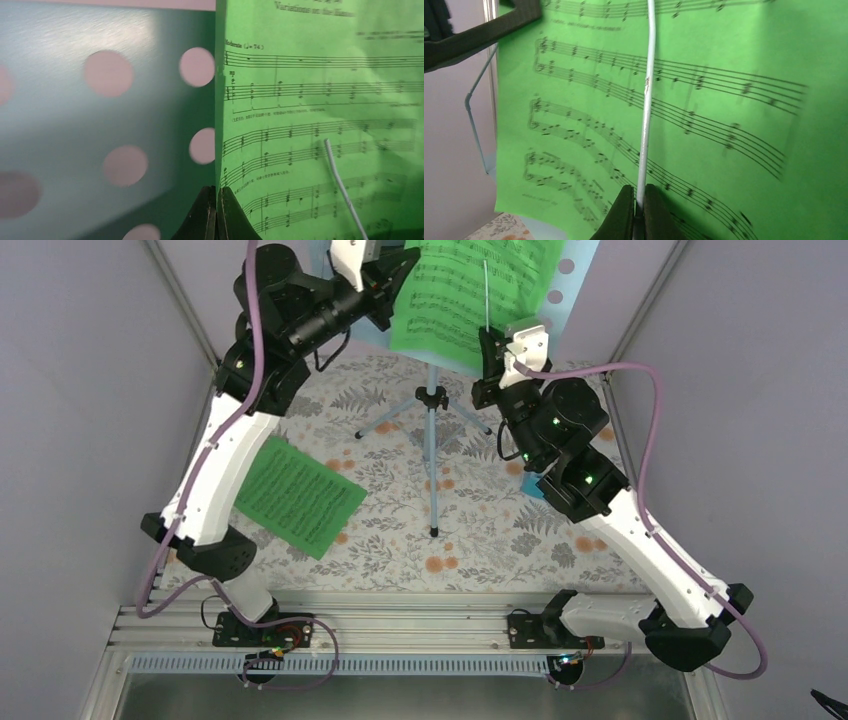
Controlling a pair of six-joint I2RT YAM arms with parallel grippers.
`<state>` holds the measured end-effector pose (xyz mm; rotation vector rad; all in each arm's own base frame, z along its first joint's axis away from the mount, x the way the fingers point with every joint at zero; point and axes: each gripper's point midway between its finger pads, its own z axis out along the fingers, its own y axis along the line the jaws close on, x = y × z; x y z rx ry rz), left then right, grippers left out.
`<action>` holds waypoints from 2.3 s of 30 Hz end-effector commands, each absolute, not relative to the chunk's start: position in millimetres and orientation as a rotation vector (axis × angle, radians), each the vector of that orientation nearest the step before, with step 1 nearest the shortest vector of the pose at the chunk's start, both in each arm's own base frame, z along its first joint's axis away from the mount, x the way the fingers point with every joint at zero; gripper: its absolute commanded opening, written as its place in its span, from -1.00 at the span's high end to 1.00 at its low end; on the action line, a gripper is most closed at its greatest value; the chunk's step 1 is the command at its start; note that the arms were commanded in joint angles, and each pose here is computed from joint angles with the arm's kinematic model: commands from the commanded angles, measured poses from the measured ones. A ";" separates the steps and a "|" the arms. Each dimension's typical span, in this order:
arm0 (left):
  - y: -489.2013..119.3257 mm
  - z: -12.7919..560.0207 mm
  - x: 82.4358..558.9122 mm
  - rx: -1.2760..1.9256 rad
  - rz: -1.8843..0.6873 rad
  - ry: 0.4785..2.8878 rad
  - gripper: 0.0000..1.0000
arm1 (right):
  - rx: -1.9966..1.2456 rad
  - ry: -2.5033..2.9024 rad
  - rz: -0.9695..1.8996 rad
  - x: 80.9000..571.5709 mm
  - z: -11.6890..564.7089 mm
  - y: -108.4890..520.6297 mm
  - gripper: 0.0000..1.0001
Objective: Pack up the instrument practice props
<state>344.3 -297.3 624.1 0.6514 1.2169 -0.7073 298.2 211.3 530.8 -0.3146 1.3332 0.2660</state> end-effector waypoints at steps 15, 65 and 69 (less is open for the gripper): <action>-143.9 555.9 280.4 0.243 -0.451 1.466 0.95 | -0.306 1.394 0.263 311.4 517.4 220.4 0.94; -113.1 154.1 277.5 -0.323 -0.614 2.292 0.95 | -0.060 1.428 0.227 253.9 467.9 119.3 -0.99; -83.7 142.1 276.0 -0.453 -0.551 2.258 0.95 | -0.084 1.472 0.185 263.6 451.8 126.8 -0.99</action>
